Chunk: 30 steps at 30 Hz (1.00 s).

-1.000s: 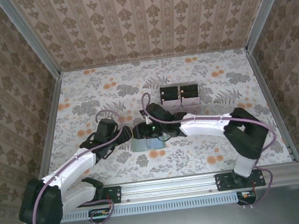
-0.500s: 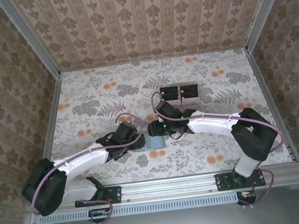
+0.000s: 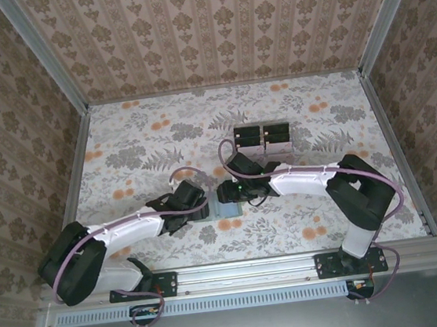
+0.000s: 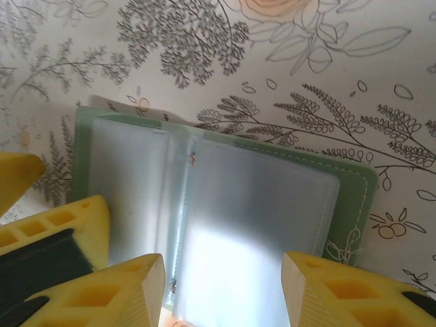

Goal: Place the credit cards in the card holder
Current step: Flip over the card slot on the card holder.

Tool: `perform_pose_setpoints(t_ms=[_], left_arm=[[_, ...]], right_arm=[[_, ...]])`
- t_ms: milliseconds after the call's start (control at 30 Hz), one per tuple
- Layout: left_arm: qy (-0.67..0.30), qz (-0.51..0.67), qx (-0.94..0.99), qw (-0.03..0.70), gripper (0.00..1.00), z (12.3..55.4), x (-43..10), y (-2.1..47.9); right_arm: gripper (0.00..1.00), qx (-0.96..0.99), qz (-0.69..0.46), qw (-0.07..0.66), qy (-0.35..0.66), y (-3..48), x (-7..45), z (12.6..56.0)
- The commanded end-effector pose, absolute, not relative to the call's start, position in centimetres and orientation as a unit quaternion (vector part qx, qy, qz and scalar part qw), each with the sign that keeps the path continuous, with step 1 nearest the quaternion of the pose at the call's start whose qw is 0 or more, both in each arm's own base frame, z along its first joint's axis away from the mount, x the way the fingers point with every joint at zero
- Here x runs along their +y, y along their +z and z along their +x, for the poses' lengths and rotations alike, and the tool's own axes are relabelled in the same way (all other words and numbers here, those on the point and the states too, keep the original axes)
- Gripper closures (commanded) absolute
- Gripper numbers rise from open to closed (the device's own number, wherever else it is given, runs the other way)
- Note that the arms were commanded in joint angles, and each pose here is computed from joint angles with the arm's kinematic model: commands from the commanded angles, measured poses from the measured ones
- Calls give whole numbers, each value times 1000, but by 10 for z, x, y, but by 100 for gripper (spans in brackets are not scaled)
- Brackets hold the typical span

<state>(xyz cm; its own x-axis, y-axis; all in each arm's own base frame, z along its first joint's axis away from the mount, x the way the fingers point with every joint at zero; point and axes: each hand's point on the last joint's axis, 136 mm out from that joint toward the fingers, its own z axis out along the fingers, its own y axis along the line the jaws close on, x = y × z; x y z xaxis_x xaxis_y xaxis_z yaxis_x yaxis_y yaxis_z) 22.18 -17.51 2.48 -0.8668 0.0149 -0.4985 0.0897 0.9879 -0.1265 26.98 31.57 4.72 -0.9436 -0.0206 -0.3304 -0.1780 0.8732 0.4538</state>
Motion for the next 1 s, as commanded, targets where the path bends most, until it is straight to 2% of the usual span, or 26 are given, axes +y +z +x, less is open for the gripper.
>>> perform_pose_setpoints(t_ms=[0,367,967], left_arm=[[-58,18,965,254,18,219,-169,19],[-56,16,967,249,18,217,-167,10],[-72,21,963,259,18,220,-173,16]], right_arm=[[50,958,-46,145,244,33,316,264],[50,957,-35,120,260,11,325,262],[50,933,-22,126,337,44,352,267]])
